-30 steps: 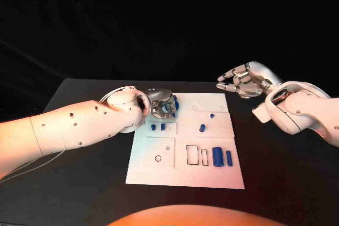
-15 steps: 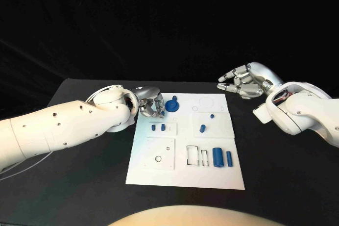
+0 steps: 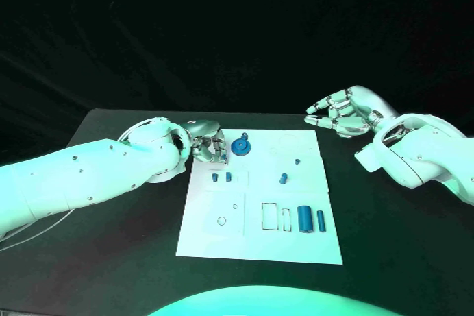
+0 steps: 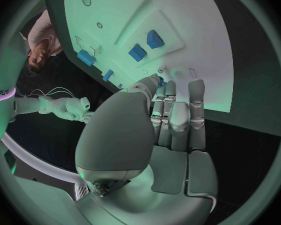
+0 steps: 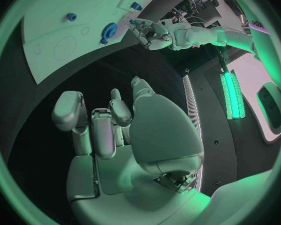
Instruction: Assemble the parts on the task board
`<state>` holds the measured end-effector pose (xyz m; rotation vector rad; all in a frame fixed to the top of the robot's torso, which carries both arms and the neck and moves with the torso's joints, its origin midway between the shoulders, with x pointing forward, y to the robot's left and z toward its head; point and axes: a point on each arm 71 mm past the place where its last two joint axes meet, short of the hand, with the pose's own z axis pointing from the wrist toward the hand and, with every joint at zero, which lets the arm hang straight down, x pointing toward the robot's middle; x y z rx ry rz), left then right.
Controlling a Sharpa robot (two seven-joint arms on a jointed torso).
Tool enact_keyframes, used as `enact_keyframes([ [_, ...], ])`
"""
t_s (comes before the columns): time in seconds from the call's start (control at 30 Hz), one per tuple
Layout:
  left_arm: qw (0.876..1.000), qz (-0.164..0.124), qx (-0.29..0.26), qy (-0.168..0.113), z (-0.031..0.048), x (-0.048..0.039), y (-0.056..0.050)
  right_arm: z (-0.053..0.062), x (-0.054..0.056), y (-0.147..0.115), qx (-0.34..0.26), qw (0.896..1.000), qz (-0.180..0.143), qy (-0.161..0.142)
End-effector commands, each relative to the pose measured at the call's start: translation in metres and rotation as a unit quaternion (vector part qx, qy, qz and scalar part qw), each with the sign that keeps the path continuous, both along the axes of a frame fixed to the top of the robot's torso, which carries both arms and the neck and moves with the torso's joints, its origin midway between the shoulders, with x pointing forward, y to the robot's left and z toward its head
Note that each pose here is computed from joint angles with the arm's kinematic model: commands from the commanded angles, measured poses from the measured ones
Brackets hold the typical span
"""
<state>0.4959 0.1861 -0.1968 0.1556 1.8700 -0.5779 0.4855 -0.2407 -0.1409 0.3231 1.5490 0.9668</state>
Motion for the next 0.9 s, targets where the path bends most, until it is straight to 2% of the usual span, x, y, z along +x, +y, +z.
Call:
enact_keyframes([
  [0.03,1.0,-0.003,0.004,0.013,-0.0018,-0.0003,-0.0006,0.0004,-0.0004,0.0005,-0.001,1.0,0.004,-0.004],
  [0.9,0.999,-0.004,0.013,0.03,-0.0115,0.0028,-0.0058,0.0006,-0.0012,0.0018,0.0,1.0,0.006,-0.004],
])
